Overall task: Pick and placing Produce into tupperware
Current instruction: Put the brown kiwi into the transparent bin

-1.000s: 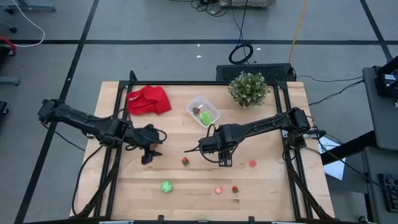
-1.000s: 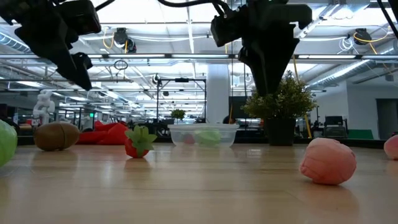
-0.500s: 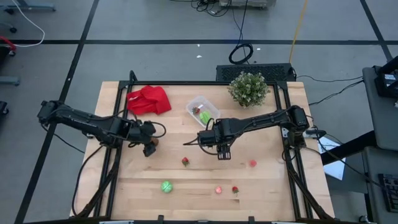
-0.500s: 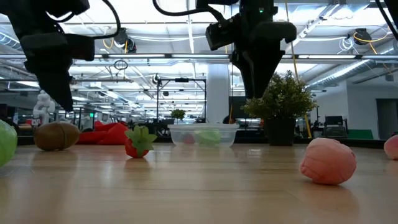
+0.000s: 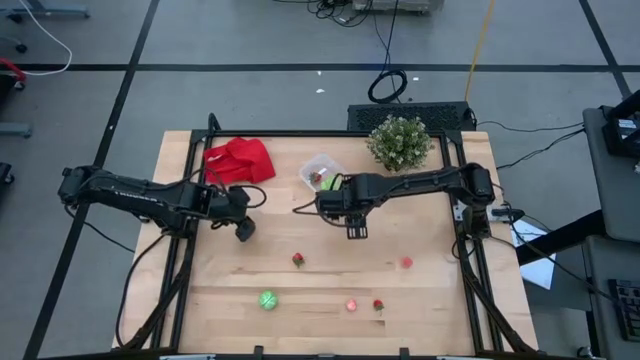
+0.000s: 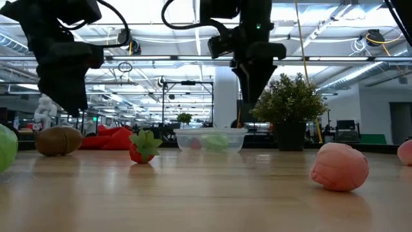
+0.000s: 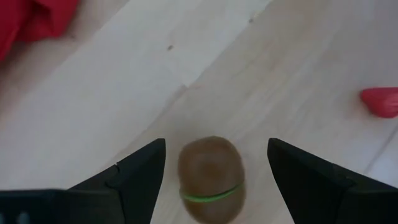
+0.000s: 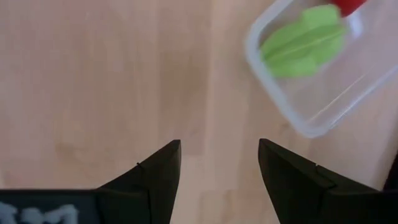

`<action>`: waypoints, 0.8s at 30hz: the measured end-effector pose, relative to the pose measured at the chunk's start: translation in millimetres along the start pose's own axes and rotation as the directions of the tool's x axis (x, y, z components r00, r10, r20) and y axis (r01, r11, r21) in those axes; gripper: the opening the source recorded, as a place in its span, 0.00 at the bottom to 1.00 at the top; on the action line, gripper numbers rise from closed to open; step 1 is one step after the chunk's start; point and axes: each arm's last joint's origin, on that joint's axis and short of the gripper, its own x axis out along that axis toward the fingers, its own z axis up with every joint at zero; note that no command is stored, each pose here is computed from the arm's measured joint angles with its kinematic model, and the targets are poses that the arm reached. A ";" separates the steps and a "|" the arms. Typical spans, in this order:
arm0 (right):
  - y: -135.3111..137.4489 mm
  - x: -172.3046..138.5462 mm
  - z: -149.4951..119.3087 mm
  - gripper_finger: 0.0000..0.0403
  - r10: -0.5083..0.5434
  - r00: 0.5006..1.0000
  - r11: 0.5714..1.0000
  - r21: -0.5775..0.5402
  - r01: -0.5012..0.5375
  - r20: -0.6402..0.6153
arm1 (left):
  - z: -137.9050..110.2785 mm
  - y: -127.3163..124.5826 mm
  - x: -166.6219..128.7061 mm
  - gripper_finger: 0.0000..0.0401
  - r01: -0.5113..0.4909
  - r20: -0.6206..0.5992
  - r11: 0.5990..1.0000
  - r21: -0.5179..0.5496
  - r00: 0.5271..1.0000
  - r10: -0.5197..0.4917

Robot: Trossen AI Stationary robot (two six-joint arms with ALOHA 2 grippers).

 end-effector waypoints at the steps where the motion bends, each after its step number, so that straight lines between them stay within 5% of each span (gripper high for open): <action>1: -4.0 -1.8 0.0 0.51 -0.002 1.000 1.000 0.006 0.002 0.016 | 0.0 -0.4 0.0 0.71 0.007 -0.003 1.000 0.016 1.000 -0.007; 10: -24.9 -41.9 -9.0 0.51 -0.032 0.977 0.999 0.037 0.025 0.210 | -8.1 10.7 0.1 0.71 -0.102 -0.100 0.994 -0.050 0.990 0.097; 24: -34.8 -101.5 -31.7 0.51 -0.072 0.891 0.993 0.119 0.021 0.448 | -9.2 7.7 2.8 0.71 -0.040 -0.149 0.995 -0.091 0.988 0.027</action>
